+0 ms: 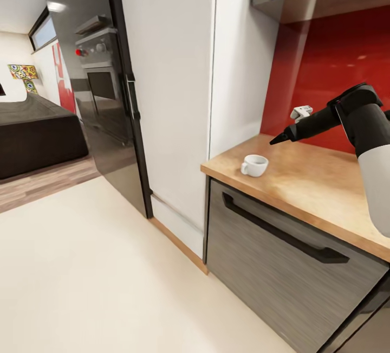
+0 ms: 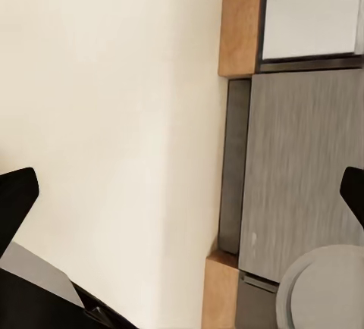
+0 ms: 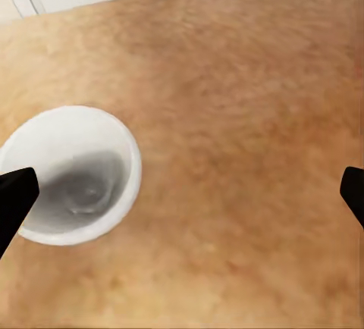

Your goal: Set up a coffee station on the kitchen countertop: keep the coffee maker on the countertop, move the bottle of coffee from the kitchen shelf to the counter next to the coffee maker, place a paper coffee filter on top of the coffee maker, put the saucer next to the coffee maker with the coffee cup on the saucer, and place the electric kettle next to the coffee maker.

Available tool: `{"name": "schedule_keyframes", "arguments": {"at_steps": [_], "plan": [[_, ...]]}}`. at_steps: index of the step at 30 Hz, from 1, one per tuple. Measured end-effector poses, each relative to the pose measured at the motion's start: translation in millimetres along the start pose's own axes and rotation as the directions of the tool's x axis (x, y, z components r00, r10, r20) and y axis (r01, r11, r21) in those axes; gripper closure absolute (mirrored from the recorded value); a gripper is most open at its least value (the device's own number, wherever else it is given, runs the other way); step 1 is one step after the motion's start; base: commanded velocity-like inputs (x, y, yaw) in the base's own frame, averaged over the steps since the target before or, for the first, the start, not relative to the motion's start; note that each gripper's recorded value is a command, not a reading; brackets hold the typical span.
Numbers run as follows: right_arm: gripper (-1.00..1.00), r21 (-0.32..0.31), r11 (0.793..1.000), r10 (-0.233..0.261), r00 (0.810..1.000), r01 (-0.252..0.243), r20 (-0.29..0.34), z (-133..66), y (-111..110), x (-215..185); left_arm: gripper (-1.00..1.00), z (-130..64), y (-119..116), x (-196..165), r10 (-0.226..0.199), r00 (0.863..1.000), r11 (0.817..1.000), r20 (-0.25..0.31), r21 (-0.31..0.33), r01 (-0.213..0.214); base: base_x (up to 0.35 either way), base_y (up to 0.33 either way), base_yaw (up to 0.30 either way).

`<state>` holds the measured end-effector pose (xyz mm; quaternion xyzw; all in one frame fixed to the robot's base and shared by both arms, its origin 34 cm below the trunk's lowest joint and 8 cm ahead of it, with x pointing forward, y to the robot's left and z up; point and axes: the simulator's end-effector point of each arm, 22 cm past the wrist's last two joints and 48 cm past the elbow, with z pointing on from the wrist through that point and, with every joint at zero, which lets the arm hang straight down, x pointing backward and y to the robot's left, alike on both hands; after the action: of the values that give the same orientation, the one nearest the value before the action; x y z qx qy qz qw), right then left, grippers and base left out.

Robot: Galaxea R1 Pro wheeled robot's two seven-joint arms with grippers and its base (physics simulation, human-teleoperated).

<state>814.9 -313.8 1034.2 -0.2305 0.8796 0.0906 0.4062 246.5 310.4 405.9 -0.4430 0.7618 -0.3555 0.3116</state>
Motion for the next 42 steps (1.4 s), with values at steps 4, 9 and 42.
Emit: {"name": "schedule_keyframes", "arguments": {"at_steps": [4, 9, 42], "plan": [[-1.0, 0.0, 1.0, 0.0, 1.0, 0.0, -0.001, 0.5, 0.0, 0.6, -1.0, 0.0, 0.0, 0.0, 0.0, 1.0, 1.0, 0.0, 0.0, 0.0, 0.165, -0.004, 0.0], [-1.0, -0.002, 1.0, 0.0, 1.0, 0.0, -0.004, 1.9, 0.3, 1.7, -1.0, 0.1, 0.0, 0.0, 0.0, 1.0, 1.0, 0.0, 0.0, 0.0, 0.057, -0.001, 0.0], [-1.0, -0.007, 1.0, 0.002, 1.0, -0.002, -0.01, 5.1, 1.4, 5.1, -1.0, -0.2, 0.3, -0.9, 0.001, 1.0, 1.0, 0.0, -0.001, -0.001, 0.031, 0.015, 0.0]]}}
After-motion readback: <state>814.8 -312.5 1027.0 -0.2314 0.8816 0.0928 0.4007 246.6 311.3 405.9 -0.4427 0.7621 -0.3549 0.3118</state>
